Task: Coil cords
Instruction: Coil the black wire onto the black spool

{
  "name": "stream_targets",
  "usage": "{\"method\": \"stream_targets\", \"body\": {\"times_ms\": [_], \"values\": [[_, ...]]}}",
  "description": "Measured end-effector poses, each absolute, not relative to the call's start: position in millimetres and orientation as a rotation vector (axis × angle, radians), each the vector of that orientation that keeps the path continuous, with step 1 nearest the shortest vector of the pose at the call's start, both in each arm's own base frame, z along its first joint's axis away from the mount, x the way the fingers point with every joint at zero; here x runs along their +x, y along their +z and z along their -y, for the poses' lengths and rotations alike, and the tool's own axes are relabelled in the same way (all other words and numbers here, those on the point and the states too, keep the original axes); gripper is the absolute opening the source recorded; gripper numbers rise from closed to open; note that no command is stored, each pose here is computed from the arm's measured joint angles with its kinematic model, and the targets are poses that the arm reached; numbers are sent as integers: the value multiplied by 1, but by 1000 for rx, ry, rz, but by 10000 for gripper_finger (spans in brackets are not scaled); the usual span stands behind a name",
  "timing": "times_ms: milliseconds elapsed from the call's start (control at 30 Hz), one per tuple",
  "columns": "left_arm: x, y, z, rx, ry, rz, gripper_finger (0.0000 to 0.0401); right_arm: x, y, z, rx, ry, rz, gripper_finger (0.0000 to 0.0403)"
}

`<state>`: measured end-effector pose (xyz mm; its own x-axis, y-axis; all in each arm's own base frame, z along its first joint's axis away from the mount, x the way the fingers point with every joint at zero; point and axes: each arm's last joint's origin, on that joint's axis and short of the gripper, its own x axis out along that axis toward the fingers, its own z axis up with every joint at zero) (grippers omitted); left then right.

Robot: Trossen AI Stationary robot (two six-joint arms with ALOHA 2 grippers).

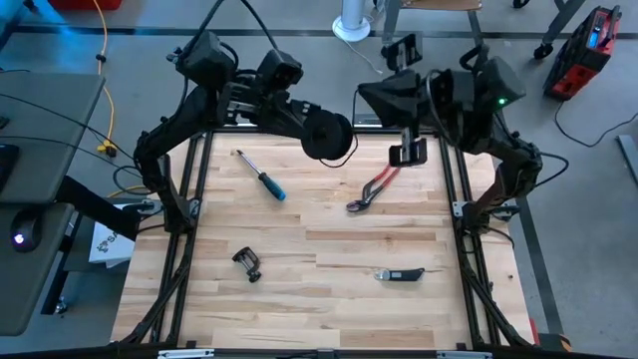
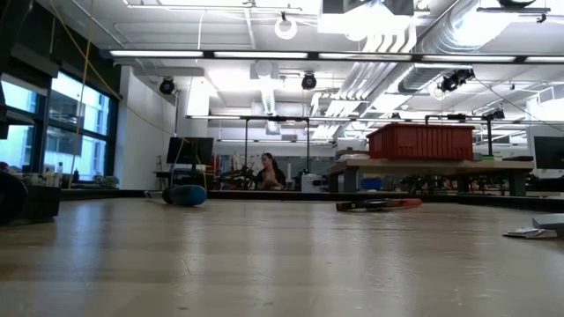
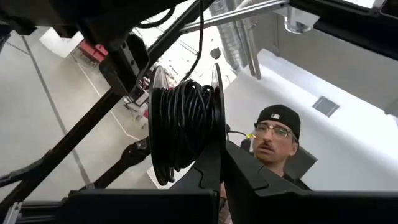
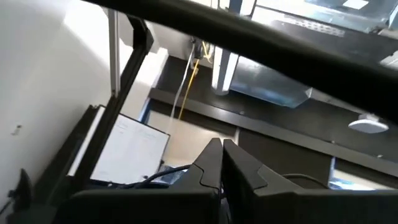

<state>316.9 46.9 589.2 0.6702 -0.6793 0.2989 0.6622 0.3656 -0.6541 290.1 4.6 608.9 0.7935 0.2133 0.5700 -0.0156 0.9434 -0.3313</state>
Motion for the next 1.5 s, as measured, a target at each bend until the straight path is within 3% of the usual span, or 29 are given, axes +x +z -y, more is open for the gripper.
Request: {"method": "stream_targets", "body": {"times_ms": [667, 967, 1267, 1500], "values": [[322, 587, -67, -731, -676, 135, 0, 282, 617, 0, -235, 82, 684, 0], [327, 577, -62, -717, -635, 62, 0, 270, 624, 18, -203, -51, 713, 0], [329, 579, -45, -753, -690, 57, 0, 270, 620, 44, -151, -81, 654, 0], [345, 577, -38, -855, -834, 37, 0, 282, 608, 59, -105, 90, 541, 0]]}}
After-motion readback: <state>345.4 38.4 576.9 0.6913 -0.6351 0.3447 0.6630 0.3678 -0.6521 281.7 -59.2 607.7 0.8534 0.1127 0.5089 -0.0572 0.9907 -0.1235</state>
